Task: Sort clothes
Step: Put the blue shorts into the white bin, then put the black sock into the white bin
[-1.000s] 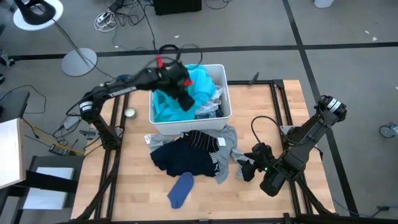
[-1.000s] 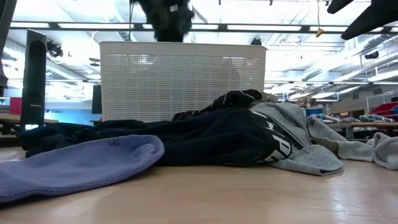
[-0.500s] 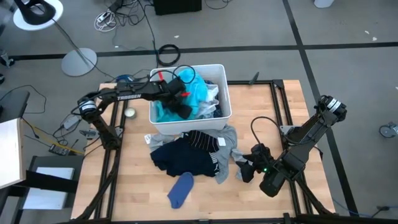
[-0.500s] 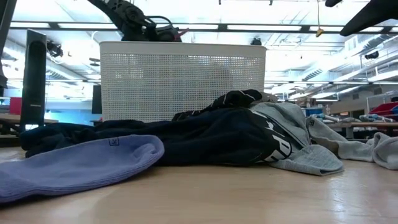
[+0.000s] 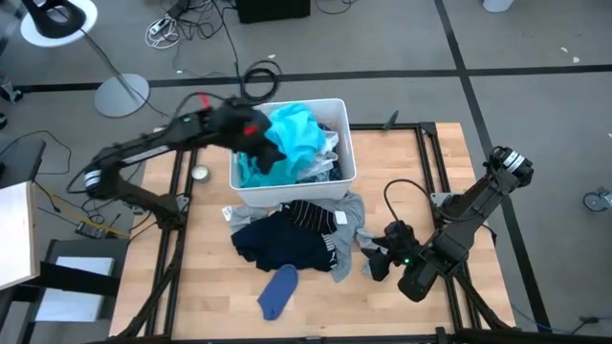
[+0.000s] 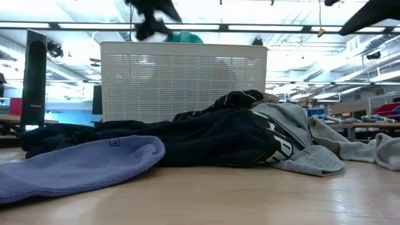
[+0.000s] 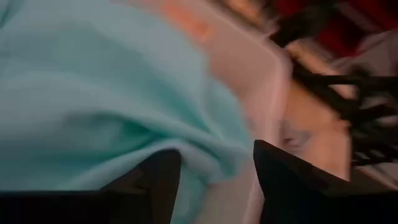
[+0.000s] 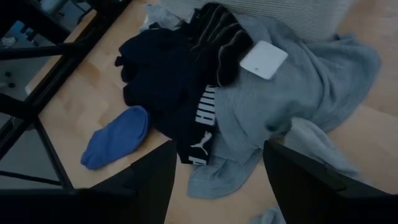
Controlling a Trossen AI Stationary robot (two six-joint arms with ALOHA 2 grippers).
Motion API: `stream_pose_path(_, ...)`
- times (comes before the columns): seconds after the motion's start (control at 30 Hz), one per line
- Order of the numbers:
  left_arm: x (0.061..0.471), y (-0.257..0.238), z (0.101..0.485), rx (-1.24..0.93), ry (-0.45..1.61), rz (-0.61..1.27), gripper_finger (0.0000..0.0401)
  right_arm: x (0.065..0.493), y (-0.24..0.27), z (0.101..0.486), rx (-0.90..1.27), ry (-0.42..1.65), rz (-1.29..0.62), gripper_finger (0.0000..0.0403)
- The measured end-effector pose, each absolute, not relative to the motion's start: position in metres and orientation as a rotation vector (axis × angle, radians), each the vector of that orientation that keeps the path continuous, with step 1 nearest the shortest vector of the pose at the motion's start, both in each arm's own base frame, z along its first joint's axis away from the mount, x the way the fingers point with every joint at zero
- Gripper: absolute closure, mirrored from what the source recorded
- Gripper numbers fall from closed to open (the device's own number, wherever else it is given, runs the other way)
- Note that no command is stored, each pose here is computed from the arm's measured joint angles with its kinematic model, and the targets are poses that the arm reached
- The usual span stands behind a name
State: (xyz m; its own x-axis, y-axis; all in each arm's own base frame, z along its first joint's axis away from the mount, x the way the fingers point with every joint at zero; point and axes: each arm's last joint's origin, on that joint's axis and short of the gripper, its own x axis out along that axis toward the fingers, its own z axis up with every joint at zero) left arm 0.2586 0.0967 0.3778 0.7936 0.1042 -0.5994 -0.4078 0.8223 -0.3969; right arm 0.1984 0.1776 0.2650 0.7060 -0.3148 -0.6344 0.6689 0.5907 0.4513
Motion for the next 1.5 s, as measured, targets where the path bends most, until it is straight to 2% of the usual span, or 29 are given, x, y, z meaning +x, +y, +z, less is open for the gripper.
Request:
stream_pose_path(0.2,0.217,0.053,0.417,-0.372,0.464,0.255,0.0195,0.221,0.171,0.272,0.558,0.537,-0.49,0.0161)
stream_pose_path(0.37,0.193,0.021,0.427,-0.22,0.407,0.29,0.0195,0.243,0.151,0.274,0.39,0.577,-0.445,0.0161)
stream_pose_path(0.53,0.177,0.003,0.406,-0.188,0.372,0.345,0.0195,0.259,0.124,0.273,0.31,0.656,-0.433,0.0165)
stream_pose_path(0.83,0.16,-0.014,0.349,-0.303,0.255,0.306,0.0195,0.283,0.093,0.274,0.192,0.681,-0.361,0.0173)
stream_pose_path(1.0,0.15,-0.019,0.334,-0.333,0.243,0.282,0.0195,0.312,0.091,0.244,0.172,0.752,-0.288,0.0173)
stream_pose_path(1.13,0.145,-0.022,0.33,-0.339,0.245,0.276,0.0195,0.328,0.091,0.218,0.165,0.784,-0.354,0.0174)
stream_pose_path(1.3,0.135,-0.025,0.328,-0.335,0.255,0.268,0.0195,0.34,0.085,0.206,0.142,0.787,-0.429,0.0175)
stream_pose_path(1.4,0.127,-0.026,0.324,-0.328,0.29,0.279,0.0195,0.345,0.08,0.2,0.142,0.806,-0.44,0.02)
stream_pose_path(1.5,0.121,-0.026,0.322,-0.331,0.309,0.292,0.0195,0.348,0.075,0.197,0.155,0.815,-0.443,0.0263)
